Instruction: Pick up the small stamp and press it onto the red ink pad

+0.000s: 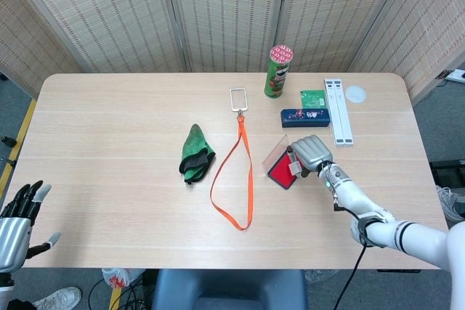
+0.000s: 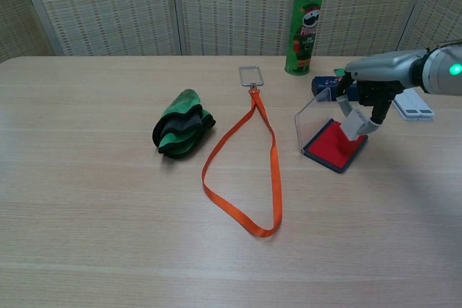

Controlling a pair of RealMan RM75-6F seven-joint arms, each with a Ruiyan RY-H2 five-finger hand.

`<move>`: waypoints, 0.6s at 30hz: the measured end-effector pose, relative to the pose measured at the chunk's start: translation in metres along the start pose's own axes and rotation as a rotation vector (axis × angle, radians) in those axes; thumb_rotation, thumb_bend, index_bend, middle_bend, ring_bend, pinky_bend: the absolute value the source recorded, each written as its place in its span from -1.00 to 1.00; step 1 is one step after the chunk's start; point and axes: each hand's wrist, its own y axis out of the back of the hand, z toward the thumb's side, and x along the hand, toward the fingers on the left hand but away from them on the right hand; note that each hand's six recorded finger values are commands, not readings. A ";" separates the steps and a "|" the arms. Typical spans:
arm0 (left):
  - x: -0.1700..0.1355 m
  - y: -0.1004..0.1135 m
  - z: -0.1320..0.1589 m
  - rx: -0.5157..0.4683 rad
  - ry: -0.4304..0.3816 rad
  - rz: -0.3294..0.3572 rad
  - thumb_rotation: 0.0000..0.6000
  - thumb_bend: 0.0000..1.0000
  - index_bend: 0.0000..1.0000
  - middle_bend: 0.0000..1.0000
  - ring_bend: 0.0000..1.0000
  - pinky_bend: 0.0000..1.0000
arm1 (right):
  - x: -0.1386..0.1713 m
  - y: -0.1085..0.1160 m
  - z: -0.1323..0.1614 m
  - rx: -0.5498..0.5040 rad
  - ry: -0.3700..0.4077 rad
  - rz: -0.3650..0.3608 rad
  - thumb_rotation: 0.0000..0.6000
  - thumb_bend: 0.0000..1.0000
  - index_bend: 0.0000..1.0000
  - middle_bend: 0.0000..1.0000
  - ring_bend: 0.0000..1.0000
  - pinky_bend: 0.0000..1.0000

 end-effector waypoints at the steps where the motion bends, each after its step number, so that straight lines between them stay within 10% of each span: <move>1: 0.000 0.000 0.000 0.002 0.001 0.000 1.00 -0.60 -0.84 -0.83 -0.86 -0.47 | 0.004 0.002 0.001 0.001 0.005 -0.004 1.00 -0.40 0.88 1.00 0.74 0.70; 18: 0.000 0.001 0.000 -0.004 0.005 0.007 1.00 -0.60 -0.84 -0.83 -0.86 -0.47 | 0.043 -0.024 0.022 0.089 0.091 0.047 1.00 -0.41 0.88 1.00 0.69 0.70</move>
